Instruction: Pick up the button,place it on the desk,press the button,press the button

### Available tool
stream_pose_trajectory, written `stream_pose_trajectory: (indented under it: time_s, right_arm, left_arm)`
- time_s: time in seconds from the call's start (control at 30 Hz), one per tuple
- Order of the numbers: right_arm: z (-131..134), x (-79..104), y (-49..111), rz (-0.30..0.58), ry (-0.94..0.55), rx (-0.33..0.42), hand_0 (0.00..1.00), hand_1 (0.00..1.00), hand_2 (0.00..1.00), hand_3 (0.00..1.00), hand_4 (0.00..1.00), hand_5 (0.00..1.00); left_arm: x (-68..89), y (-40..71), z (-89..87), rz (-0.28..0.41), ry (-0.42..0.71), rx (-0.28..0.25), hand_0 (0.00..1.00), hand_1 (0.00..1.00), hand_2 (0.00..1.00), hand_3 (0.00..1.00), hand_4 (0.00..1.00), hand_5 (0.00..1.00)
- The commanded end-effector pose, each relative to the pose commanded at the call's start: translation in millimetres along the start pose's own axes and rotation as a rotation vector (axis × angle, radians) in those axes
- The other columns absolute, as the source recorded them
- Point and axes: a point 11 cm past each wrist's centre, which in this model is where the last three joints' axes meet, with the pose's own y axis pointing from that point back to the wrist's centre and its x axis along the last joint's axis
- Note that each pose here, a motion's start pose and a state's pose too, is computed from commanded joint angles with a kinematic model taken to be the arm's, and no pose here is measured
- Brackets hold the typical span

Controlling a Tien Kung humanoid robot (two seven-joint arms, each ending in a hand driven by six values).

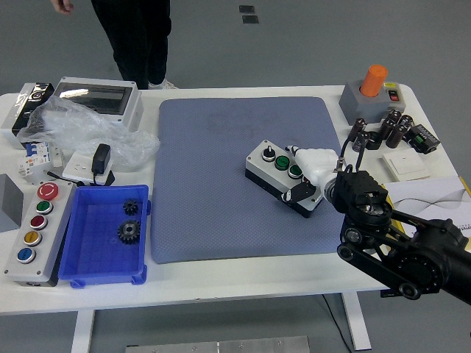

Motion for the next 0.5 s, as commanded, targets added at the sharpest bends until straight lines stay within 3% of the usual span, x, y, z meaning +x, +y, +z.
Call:
stream_pose_trajectory:
  time_s: [0.17, 0.2, 0.3, 0.37, 0.4, 0.5]
  right_arm:
    - [-1, 1.8, 1.3, 0.024, 0.013, 0.007, 0.259, 0.541, 0.548, 0.699, 0.75, 0.217]
    - [-1, 2.8, 1.7, 0.032, 0.015, 0.009, 0.219, 0.494, 0.502, 0.621, 0.7, 0.198]
    - [-1, 6.9, 3.2, 0.062, 0.024, 0.022, 0.219, 0.494, 0.502, 0.621, 0.7, 0.198]
    - [-3, 11.4, 4.5, 0.087, 0.036, 0.058, 0.219, 0.494, 0.502, 0.621, 0.7, 0.198]
    - [-4, 13.9, 5.3, 0.098, 0.043, 0.08, 0.206, 0.478, 0.45, 0.492, 0.679, 0.148]
    - [-9, 23.6, 8.5, 0.134, 0.077, 0.16, 0.206, 0.478, 0.45, 0.492, 0.679, 0.148]
  left_arm:
    - [0.3, 0.0, 0.0, 0.002, 0.001, -0.001, 0.7, 0.737, 0.683, 0.695, 0.727, 0.399]
    - [0.2, 0.0, -0.1, 0.002, 0.0, -0.001, 0.7, 0.742, 0.683, 0.695, 0.724, 0.4]
    - [-0.3, -0.1, -0.4, 0.003, -0.001, -0.002, 0.7, 0.742, 0.683, 0.695, 0.724, 0.4]
    - [-0.7, -0.2, -0.7, 0.002, -0.002, -0.001, 0.7, 0.742, 0.683, 0.695, 0.724, 0.4]
    - [-0.9, -0.2, -0.9, 0.002, -0.003, -0.001, 0.703, 0.743, 0.684, 0.698, 0.729, 0.412]
    - [-0.6, -0.2, -1.2, 0.003, -0.005, -0.001, 0.703, 0.743, 0.684, 0.698, 0.729, 0.412]
